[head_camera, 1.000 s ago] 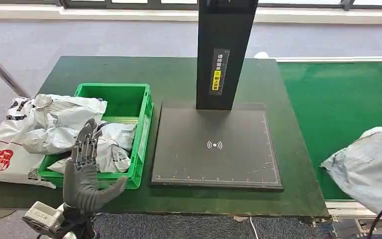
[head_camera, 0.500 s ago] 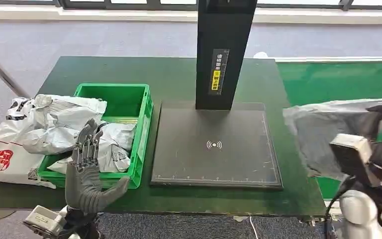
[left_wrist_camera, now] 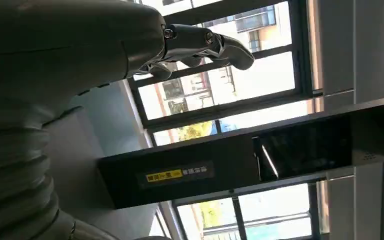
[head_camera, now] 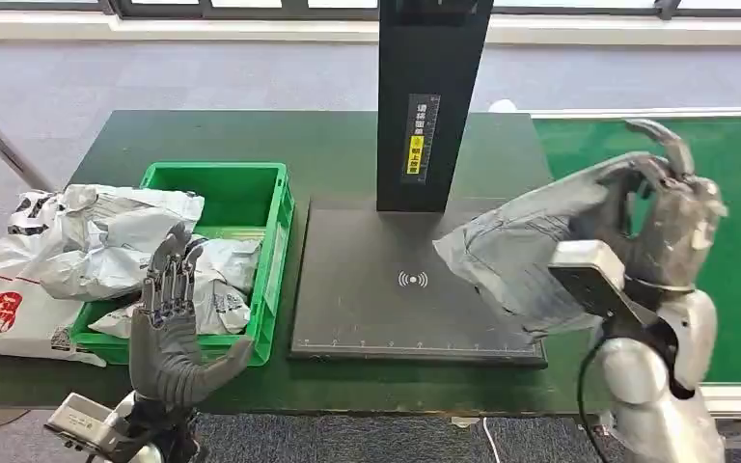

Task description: Moved the parcel from conveyor to table for the left to box.

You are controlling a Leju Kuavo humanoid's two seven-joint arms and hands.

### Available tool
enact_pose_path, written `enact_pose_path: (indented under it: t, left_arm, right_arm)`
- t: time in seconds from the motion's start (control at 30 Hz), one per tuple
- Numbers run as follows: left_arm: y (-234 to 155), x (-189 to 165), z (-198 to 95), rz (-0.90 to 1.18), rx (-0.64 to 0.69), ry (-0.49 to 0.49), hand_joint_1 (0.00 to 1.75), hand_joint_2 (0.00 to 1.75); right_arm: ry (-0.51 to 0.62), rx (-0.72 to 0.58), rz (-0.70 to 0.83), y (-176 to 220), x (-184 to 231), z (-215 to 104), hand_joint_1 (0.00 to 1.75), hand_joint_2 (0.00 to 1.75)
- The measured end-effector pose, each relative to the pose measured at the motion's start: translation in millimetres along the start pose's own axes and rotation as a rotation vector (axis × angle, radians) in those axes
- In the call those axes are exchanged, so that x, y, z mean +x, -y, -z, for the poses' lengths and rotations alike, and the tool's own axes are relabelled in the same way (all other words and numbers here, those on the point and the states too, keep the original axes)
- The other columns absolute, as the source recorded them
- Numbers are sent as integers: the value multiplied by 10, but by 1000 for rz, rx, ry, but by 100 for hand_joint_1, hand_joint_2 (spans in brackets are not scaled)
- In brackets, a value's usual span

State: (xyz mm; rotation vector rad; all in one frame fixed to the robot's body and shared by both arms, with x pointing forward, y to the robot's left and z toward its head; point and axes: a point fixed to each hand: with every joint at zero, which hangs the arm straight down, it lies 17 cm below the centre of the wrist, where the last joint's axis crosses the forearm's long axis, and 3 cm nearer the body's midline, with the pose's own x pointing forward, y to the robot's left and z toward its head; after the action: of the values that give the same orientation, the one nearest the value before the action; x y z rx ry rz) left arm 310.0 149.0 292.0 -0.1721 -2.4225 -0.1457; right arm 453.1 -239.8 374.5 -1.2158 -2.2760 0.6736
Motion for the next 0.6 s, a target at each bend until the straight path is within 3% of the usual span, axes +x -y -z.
enact_pose_path:
  t: [0.3,0.6]
  left_arm:
    - [26,-22,141,-33,-4,22,0,175]
    - [91,-89,241,-81,-22,38,0,175]
  right_arm:
    - [109,81,161,-265,562,770,175,175]
    - [108,244,204,-745,487,989,175,175]
